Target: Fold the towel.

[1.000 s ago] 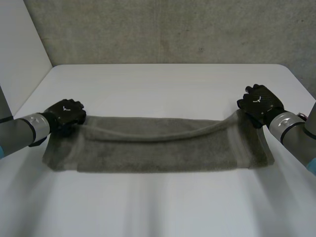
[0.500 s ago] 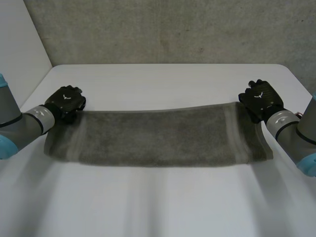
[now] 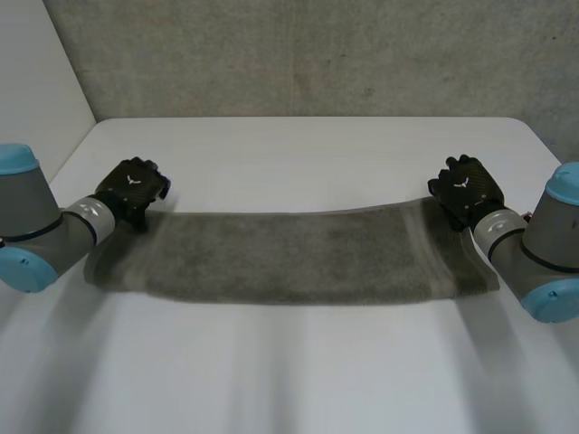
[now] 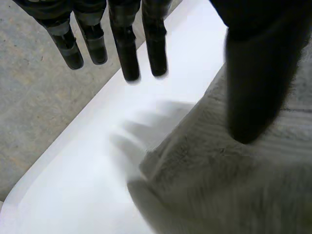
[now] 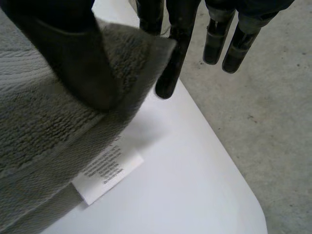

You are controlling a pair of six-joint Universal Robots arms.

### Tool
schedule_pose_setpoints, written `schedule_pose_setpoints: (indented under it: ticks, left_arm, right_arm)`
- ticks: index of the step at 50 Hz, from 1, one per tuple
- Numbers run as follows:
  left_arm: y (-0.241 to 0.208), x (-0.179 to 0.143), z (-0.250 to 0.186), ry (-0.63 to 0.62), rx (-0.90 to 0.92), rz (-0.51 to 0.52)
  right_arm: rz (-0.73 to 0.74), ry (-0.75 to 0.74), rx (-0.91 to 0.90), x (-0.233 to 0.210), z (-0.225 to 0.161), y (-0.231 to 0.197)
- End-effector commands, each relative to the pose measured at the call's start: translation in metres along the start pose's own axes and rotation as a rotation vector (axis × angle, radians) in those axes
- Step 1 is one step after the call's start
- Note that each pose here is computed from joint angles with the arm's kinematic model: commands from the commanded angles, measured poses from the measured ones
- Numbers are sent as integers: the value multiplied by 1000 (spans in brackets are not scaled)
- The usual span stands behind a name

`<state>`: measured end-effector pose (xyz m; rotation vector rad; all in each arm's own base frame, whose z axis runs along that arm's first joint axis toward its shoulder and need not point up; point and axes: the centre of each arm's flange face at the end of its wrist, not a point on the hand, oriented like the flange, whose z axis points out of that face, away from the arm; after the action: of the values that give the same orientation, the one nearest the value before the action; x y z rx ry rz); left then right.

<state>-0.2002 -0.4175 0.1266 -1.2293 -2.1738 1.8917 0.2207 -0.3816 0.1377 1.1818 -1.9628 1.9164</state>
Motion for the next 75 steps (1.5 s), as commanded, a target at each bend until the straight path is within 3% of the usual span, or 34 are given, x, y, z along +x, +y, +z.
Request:
schedule_pose_setpoints:
  ticks: [1, 8, 12, 18, 24, 32, 40, 55, 63, 67, 71, 75]
  left_arm:
    - [-31, -1, -13, -25, 34, 19]
    - [-65, -9, -42, -51, 84, 16]
    - [-88, -10, -71, -62, 127, -60]
    - [-98, 5, -109, 2, 153, -197]
    - [-95, 25, -130, 77, 173, -259]
    - [-81, 44, -143, 84, 197, -310]
    - [-71, 39, -140, 60, 202, -387]
    - [-68, 39, -139, 58, 198, -404]
    - [-66, 37, -140, 48, 193, -407]
    - [-67, 34, -141, 41, 198, -404]
    - [-68, 34, -141, 40, 202, -402]
    - [-69, 34, -141, 41, 202, -402]
  right_arm:
    - [-2, 68, 61, 25, -6, -28]
    - [90, 156, 187, 65, -46, -83]
    - [118, 169, 188, 73, -64, -88]
    - [170, 41, 52, 47, -92, -68]
    - [198, -100, -128, 20, -111, -29]
    - [191, -154, -189, 9, -106, 1]
    - [184, -163, -195, -1, -93, 19]
    - [105, -162, -209, -3, -81, 36]
    - [88, -31, -244, 46, -76, 52]
    - [10, 149, -228, 113, -77, 53]
    - [-104, 259, -169, 154, -79, 28]
    - [-135, 262, -97, 155, -80, -4]
